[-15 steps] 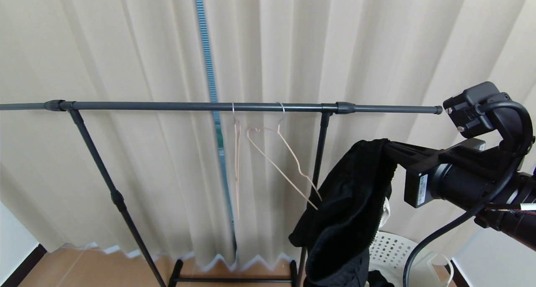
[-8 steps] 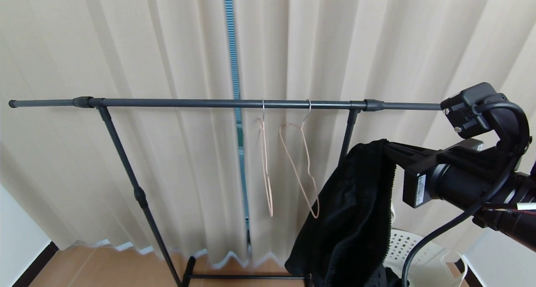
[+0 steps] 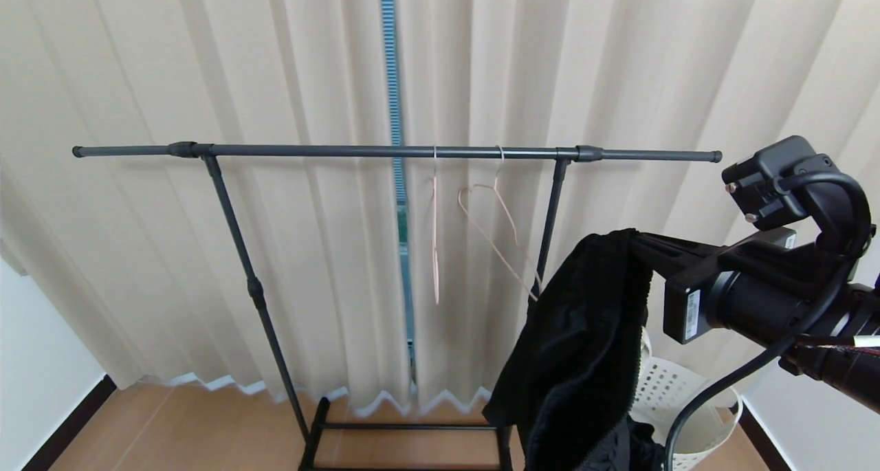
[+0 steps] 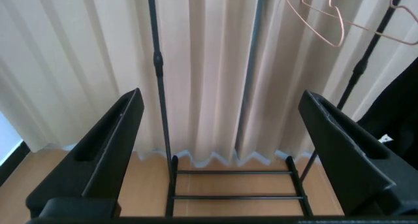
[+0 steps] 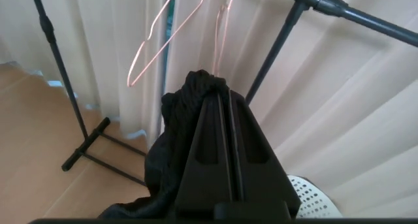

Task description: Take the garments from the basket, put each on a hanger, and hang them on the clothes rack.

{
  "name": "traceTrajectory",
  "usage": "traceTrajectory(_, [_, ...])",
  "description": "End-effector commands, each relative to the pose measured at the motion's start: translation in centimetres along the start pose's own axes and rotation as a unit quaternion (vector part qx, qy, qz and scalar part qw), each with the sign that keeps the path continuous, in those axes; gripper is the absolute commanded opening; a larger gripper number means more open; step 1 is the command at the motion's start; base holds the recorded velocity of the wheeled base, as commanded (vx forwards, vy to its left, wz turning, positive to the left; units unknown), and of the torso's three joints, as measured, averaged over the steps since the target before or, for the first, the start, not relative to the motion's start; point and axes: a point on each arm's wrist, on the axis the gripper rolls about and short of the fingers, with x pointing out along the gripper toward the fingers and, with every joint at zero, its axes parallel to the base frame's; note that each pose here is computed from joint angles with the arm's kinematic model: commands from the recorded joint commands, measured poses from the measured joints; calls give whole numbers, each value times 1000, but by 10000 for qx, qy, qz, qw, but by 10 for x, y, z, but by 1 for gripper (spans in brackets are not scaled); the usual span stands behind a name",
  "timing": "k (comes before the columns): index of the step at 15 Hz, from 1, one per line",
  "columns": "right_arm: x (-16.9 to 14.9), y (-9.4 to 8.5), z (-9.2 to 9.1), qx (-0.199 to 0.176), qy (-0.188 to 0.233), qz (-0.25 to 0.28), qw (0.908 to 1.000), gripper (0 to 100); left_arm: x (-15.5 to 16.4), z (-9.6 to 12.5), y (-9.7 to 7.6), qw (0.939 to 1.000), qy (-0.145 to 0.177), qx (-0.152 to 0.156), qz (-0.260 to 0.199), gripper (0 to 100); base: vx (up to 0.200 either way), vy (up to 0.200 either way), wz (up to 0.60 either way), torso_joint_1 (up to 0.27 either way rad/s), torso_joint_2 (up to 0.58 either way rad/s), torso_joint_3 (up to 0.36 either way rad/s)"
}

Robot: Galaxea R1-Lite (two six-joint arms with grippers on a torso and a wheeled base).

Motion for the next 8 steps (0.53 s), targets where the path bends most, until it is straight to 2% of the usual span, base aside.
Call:
traceTrajectory(1, [1,0,-1,-66,10,-7,10000,0,0,0,0,10000,-1,8,-6,100,0,0,0,0,0,0])
traceTrajectory(5, [0,1,-4,-189,69,16,9998,0,0,0,0,10000,-2,31,-13,100,0,0,-600,1,5,4])
traceTrajectory(8, [1,2,-9,-226,153,25,9996,0,0,0,0,10000,-2,31,-13,100,0,0,0,0,0,0])
